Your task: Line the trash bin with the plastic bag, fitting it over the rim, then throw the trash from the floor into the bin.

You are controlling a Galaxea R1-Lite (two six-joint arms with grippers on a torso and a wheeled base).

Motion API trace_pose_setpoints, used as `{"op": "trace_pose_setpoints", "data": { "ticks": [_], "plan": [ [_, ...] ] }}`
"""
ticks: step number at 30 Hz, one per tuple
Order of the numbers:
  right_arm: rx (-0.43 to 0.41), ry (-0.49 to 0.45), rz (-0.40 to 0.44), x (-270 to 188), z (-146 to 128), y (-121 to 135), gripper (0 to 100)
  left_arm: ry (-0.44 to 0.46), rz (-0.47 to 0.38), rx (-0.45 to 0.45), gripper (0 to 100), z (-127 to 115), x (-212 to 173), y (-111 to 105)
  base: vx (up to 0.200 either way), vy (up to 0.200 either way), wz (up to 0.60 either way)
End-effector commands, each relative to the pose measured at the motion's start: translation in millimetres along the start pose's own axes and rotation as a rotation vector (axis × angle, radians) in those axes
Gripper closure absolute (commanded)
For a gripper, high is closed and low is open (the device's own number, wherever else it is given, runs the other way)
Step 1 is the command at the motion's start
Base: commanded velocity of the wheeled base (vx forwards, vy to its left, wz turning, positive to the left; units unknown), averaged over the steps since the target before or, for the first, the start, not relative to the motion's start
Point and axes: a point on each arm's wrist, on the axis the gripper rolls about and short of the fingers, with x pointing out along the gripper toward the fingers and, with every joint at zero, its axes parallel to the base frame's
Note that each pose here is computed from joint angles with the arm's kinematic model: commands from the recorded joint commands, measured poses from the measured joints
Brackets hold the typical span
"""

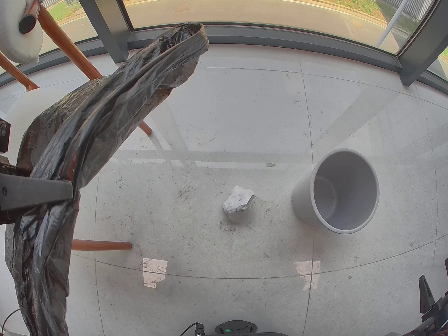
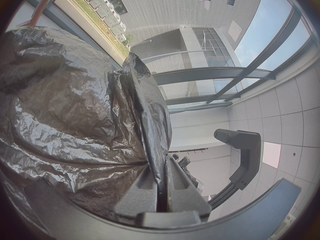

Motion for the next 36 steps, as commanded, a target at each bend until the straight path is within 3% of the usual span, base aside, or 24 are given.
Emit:
{"op": "trace_pose_setpoints", "data": {
  "ticks": [1,15,36],
  "plan": [
    [-0.001,0.018,0.0,1,-4,0,0,-0.008,-0.011,0.029,100,3,0,-3,0.0,-0.2,0.0],
    [-0.001,0.026,-0.002,2,-4,0,0,-0.008,-0.181,0.033,100,18,11,-25,0.0,-0.2,0.0],
    [0.001,0.016,0.0,1,-4,0,0,0.084,-0.263,0.035,100,39,42,13,0.0,-0.2,0.0]
  ]
}}
